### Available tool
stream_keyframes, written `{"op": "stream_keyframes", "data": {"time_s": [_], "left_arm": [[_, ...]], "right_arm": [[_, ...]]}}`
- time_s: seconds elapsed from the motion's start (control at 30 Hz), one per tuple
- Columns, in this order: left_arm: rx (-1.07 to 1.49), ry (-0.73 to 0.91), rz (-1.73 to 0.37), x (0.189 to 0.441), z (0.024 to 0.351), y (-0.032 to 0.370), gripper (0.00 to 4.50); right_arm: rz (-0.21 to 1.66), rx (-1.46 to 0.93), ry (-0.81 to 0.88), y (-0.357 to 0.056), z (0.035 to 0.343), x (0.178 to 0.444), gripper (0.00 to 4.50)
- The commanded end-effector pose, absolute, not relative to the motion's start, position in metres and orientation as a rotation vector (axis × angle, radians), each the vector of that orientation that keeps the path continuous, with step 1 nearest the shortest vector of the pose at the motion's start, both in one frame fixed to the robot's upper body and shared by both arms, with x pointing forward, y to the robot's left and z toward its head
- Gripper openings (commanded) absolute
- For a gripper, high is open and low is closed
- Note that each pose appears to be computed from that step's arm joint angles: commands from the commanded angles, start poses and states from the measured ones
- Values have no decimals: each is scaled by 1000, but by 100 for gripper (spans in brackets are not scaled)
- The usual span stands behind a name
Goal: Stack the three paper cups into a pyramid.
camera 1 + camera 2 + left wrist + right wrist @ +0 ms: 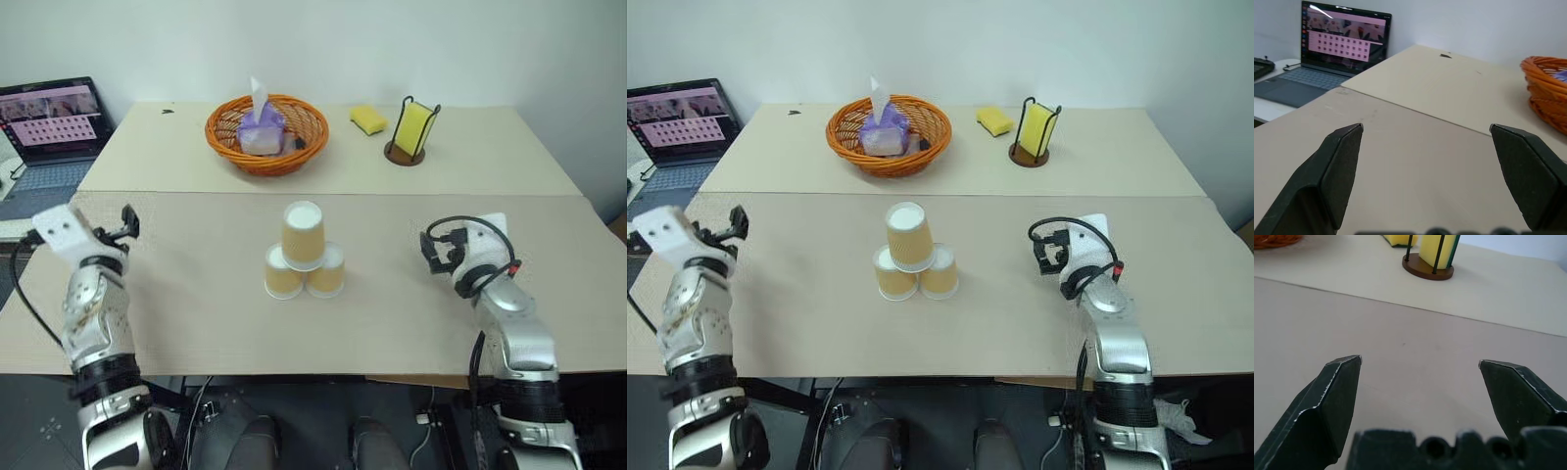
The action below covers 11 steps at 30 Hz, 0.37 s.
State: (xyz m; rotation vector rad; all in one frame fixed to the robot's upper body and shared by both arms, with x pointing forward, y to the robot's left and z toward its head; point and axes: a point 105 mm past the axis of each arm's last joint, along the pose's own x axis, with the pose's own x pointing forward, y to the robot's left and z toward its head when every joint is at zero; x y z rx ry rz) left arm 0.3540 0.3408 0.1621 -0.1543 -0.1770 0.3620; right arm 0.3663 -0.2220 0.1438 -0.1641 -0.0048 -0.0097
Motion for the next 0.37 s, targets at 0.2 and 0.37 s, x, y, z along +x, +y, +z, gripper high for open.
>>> {"op": "stream_keyframes", "data": {"time_s": [0.2,0.37], "left_arm": [[-156,-268,346,354,181,337,444],[-189,-277,338,356,178,331,444]], "right_arm": [[-102,-157,-16,-245,132,367,450],[-112,-155,-18,-253,134,372,450]]}}
